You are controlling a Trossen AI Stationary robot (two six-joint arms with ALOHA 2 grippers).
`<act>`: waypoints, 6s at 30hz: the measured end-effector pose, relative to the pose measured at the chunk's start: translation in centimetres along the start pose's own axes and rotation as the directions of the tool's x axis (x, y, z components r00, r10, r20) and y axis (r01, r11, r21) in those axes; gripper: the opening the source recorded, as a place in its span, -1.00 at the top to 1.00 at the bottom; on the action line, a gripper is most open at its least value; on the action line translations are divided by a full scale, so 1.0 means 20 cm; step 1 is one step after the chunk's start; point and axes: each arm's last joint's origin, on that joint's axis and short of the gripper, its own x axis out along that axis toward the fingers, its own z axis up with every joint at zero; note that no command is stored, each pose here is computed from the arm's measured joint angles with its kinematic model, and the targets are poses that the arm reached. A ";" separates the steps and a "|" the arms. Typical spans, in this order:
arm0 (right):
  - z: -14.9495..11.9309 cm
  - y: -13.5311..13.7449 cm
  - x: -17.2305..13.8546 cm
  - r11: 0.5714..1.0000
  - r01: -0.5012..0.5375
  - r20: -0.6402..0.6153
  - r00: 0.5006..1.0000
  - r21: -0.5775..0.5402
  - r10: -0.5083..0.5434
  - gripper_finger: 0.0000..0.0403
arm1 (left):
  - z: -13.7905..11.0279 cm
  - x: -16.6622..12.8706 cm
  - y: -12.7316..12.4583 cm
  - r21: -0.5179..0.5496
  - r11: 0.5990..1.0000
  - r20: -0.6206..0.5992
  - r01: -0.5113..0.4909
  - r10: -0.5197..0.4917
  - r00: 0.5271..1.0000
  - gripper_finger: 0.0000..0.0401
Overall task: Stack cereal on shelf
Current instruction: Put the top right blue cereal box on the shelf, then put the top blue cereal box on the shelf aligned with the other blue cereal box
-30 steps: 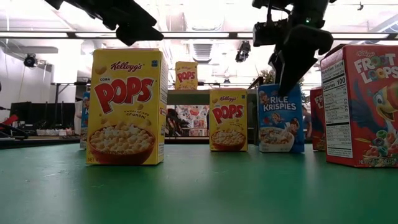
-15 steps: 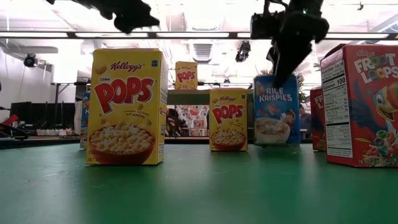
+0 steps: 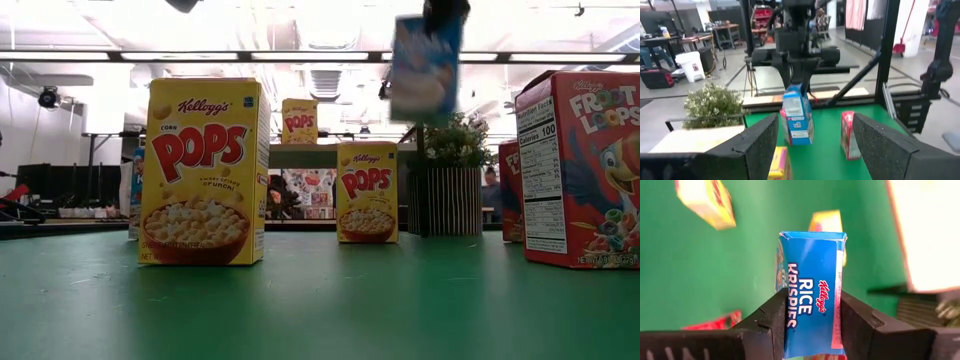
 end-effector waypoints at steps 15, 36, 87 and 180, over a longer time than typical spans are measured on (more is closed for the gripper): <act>0.33 -0.34 -0.21 0.981 0.137 0.185 0.977 -0.140 -0.110 0.33 | 0.04 -0.03 0.01 -0.006 1.000 0.072 -0.007 0.008 0.997 -0.19; 0.41 -1.15 0.01 0.954 0.171 0.039 0.985 -0.248 -0.166 0.33 | 0.03 -0.03 0.01 0.023 1.000 0.057 -0.019 0.018 0.998 -0.19; 0.46 -1.26 0.11 0.961 0.182 0.119 0.980 -0.208 -0.160 0.03 | 0.03 -0.03 0.02 0.034 0.996 0.051 -0.086 0.084 0.995 -0.19; -0.07 0.05 0.31 0.921 -0.109 0.437 0.855 -0.375 0.279 0.96 | -0.44 0.07 0.03 0.325 0.918 -0.817 -0.229 0.394 0.421 -0.39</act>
